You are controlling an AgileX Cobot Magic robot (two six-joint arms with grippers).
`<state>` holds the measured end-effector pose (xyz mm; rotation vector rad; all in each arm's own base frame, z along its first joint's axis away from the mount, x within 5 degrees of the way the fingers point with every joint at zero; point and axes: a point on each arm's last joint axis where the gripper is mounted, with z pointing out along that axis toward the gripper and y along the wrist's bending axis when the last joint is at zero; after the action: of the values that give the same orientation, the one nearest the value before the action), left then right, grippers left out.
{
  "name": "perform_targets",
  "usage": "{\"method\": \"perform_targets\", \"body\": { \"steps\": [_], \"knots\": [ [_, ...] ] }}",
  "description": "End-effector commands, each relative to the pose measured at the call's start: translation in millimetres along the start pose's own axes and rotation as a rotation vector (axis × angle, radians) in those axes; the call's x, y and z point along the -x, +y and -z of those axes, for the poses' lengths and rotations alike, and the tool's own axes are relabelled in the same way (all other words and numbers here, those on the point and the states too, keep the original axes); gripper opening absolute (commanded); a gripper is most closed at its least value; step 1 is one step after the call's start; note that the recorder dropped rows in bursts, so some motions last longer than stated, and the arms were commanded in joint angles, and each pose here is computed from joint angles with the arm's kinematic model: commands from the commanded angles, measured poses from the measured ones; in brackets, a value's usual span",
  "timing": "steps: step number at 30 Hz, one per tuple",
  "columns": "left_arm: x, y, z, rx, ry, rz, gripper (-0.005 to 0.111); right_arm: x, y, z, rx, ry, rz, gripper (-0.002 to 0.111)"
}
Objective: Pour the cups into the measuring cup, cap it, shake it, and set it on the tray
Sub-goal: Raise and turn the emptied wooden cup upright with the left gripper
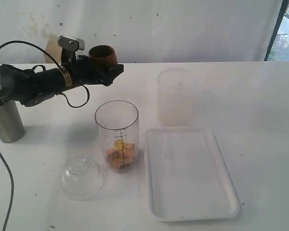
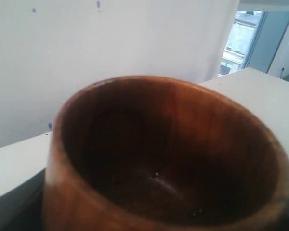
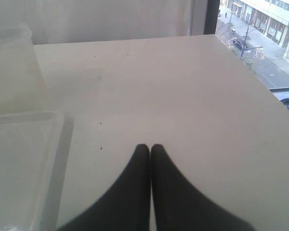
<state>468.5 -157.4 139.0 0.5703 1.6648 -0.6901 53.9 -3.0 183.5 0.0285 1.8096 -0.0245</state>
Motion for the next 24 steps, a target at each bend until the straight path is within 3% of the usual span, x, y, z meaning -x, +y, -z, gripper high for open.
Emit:
{"method": "perform_targets", "body": {
  "steps": [1,8,14,20,24],
  "knots": [
    [-4.4,4.6,-6.0,-0.002,-0.008,-0.015,0.000,1.0,0.0,0.1,0.000,-0.009,-0.002,0.000],
    [-14.6,10.9,-6.1,0.061,0.072,-0.053,0.000,1.0,0.0,0.1,0.000,-0.009,-0.002,0.000],
    [-31.3,12.7,-7.3,0.065,0.110,0.006,0.000,1.0,0.0,0.1,0.000,-0.009,-0.002,0.000],
    [-45.0,1.6,-10.4,-0.087,0.035,0.007,0.000,1.0,0.0,0.1,0.000,-0.009,-0.002,0.000],
    [-43.7,2.3,-10.5,-0.079,0.021,0.012,0.000,1.0,0.1,0.1,0.001,-0.008,-0.004,0.000]
  ]
}}
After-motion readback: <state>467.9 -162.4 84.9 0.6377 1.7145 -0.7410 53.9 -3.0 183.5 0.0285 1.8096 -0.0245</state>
